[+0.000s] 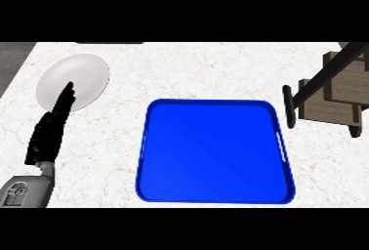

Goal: Pick the squash from the tray and place it in the tiered basket

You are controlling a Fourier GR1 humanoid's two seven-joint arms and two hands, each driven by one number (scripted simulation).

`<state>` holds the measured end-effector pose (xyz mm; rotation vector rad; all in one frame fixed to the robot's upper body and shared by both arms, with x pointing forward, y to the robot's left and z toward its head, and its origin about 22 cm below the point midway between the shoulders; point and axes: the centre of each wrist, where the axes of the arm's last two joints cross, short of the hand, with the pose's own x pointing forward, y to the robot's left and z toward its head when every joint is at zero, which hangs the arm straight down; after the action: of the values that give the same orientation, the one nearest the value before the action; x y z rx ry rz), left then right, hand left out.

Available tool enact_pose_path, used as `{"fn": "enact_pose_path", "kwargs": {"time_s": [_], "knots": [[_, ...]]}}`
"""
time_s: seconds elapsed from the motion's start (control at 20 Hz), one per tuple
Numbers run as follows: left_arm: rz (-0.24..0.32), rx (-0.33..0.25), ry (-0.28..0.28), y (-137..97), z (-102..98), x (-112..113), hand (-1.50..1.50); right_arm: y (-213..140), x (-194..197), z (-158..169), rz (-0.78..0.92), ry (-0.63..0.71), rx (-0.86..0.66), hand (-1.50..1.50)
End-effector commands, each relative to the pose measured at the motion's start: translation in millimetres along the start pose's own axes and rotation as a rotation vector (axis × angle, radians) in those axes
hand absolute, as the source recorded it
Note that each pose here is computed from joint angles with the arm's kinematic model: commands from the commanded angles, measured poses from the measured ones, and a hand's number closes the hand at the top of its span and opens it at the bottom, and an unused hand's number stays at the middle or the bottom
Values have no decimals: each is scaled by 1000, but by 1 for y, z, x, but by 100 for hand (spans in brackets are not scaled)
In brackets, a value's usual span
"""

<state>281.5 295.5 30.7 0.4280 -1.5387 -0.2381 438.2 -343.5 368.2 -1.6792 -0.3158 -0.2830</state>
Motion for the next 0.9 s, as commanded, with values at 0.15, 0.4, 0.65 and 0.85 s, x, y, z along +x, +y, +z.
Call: {"fn": "enact_pose_path", "kwargs": {"time_s": [0.15, 0.4, 0.65, 0.85], "knots": [[0, 1, 10, -9, -2, -4, 0, -9, -1, 26, -255, 183, -130, -150], [17, -8, 16, 6, 0, 6, 0, -47, -6, 30, -301, 183, -278, -150], [-7, 14, 12, 1, 3, -2, 0, -84, -16, 40, -359, 273, -312, -150], [-3, 25, 29, 10, 1, -4, 0, -112, -32, 51, -459, 331, -290, -150]]}}
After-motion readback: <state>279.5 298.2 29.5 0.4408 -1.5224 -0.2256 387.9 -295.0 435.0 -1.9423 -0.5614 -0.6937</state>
